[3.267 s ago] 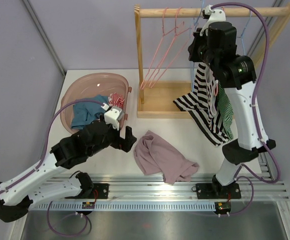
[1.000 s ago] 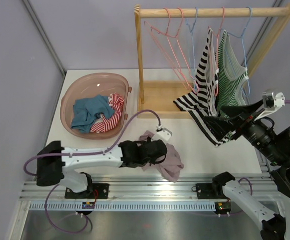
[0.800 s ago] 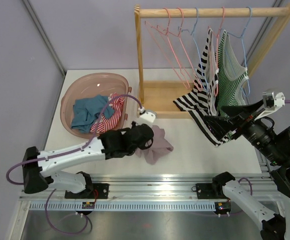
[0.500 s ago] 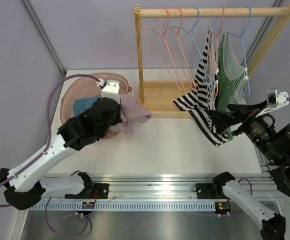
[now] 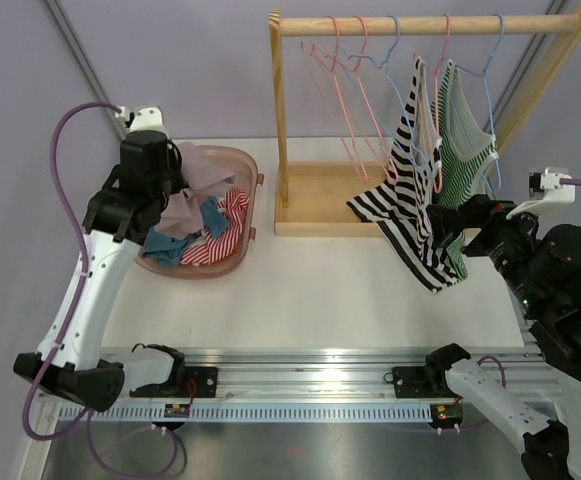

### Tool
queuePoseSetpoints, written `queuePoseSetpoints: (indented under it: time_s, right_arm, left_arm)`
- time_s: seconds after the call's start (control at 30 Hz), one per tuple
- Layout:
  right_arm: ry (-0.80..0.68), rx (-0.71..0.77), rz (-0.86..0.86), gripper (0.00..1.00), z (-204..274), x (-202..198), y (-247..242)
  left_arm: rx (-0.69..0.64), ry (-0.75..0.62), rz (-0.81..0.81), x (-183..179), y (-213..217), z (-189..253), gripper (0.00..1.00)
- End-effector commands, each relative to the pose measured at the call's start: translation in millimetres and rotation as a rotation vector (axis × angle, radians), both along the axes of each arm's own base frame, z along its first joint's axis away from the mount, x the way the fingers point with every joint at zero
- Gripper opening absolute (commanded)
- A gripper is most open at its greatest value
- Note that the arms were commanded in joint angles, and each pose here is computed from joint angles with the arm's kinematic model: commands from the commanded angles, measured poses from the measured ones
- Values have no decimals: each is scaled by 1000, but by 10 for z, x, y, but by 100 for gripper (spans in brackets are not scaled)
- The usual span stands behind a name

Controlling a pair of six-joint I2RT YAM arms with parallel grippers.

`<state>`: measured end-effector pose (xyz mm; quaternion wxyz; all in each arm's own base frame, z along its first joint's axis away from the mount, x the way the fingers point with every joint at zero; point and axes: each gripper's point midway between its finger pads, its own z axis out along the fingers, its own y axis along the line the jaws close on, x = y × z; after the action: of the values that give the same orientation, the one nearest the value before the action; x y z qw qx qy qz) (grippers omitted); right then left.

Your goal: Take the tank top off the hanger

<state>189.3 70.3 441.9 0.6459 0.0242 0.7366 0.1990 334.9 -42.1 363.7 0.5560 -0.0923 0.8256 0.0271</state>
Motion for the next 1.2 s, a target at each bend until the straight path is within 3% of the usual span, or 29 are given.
queuePoseSetpoints:
  time_s: [0.0, 0.07, 0.13, 0.2, 0.23, 0.33, 0.57, 0.73, 0.87, 1.17]
  right_arm:
    - [24, -33, -173, 100, -17, 147, -268]
    - [43, -56, -203, 100, -61, 200, -305]
    - [48, -66, -217, 99, -53, 242, -317]
    - [49, -77, -225, 100, -33, 288, -317]
    - [47, -81, -225, 100, -16, 303, -312]
    - [65, -114, -217, 99, -4, 417, -262]
    - [99, -169, -230, 99, 124, 741, -169]
    - [115, -229, -235, 94, 228, 1031, -88]
    - [83, -250, -277, 77, 448, 1280, -129]
    - [206, -322, -269, 61, 182, 1943, -78]
  left_arm:
    - [-62, 45, -91, 157, -131, -109, 1]
    - [-68, 87, -78, 196, -75, -242, 48]
    - [-80, 117, -68, 232, -43, -304, 76]
    - [-86, 131, -47, 222, 14, -329, 88]
    - [-89, 126, -39, 196, 31, -314, 99]
    - [-102, 121, -51, 118, 21, -300, 99]
    - [-177, 116, -287, -194, -409, -380, 99]
    - [-189, 103, -423, -490, -696, -440, 99]
    - [-218, 92, -503, -703, -801, -517, 99]
    - [-168, 112, -522, -918, -712, -762, 99]
